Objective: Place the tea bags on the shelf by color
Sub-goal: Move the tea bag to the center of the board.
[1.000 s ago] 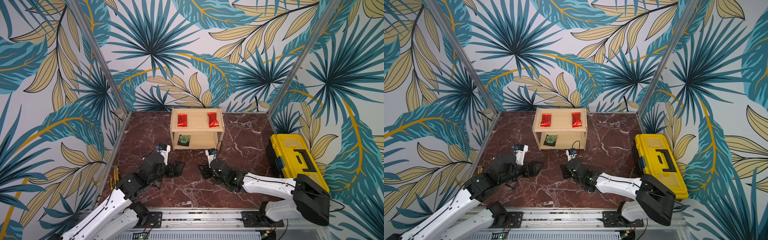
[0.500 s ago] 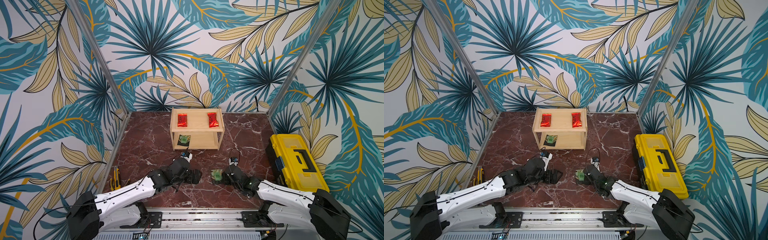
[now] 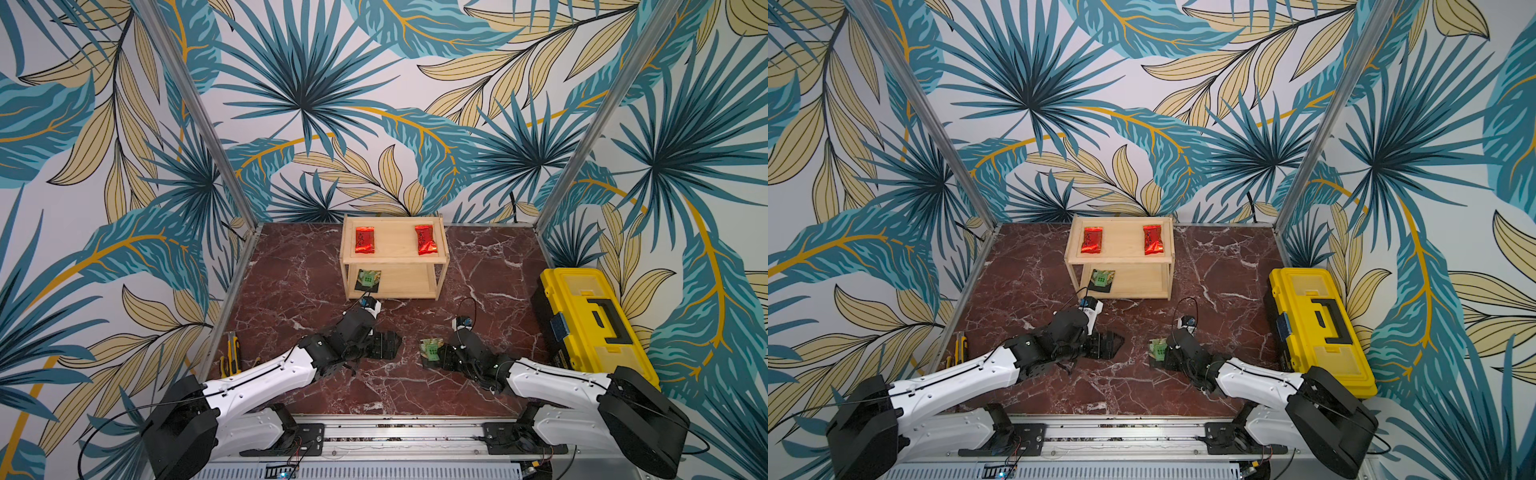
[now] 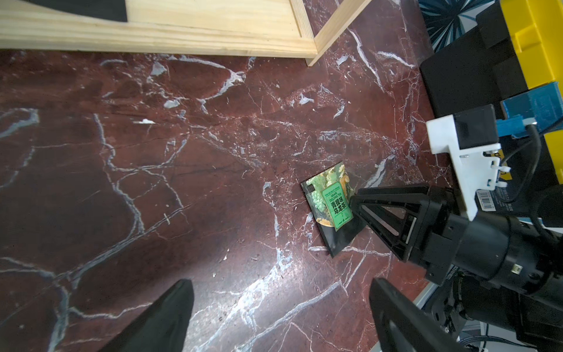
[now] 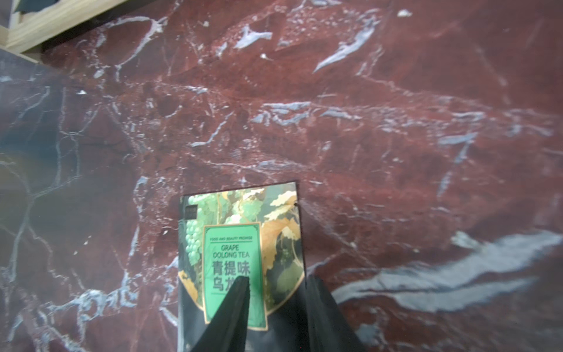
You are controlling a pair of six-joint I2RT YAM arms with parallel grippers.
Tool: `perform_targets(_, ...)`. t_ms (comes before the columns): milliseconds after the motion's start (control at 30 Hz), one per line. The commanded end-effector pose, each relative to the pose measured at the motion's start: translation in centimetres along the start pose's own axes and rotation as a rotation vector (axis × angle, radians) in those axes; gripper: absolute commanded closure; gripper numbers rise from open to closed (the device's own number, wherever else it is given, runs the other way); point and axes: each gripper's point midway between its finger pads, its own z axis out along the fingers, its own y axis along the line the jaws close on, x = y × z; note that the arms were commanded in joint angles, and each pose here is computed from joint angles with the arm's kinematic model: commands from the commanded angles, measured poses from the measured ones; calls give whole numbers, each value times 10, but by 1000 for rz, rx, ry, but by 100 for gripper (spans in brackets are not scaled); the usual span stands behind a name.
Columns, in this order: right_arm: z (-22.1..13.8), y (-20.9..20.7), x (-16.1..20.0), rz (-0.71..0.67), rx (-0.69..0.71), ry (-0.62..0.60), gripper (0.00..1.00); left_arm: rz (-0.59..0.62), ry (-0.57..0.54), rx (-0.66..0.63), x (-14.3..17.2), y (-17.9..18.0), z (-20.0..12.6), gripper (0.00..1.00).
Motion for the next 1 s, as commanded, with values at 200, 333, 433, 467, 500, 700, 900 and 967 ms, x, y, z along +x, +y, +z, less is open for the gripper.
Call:
perform_targets(200,13,27,17,2,-83,50,63,7,74,51,18,-2,13,7)
perform_targets(333,14,31,12,-7,-79,40,63,21,85,49,20,-1,19,10)
perform_targets(433,14,43,9,-4,-122,44,63,22,102,67,23,-3,24,11)
perform_targets(467,16,50,9,-4,-144,51,63,22,111,74,24,-5,26,11)
perform_targets(500,17,53,10,-5,-153,59,63,24,118,81,25,-6,28,11)
perform_targets(700,21,49,3,-31,-110,30,63,56,138,111,24,-13,40,13)
perform_targets(900,4,52,-11,-21,-165,-31,61,90,153,224,24,-31,55,22)
perform_targets(967,-1,52,-14,4,-195,-50,61,97,154,271,25,-38,61,29)
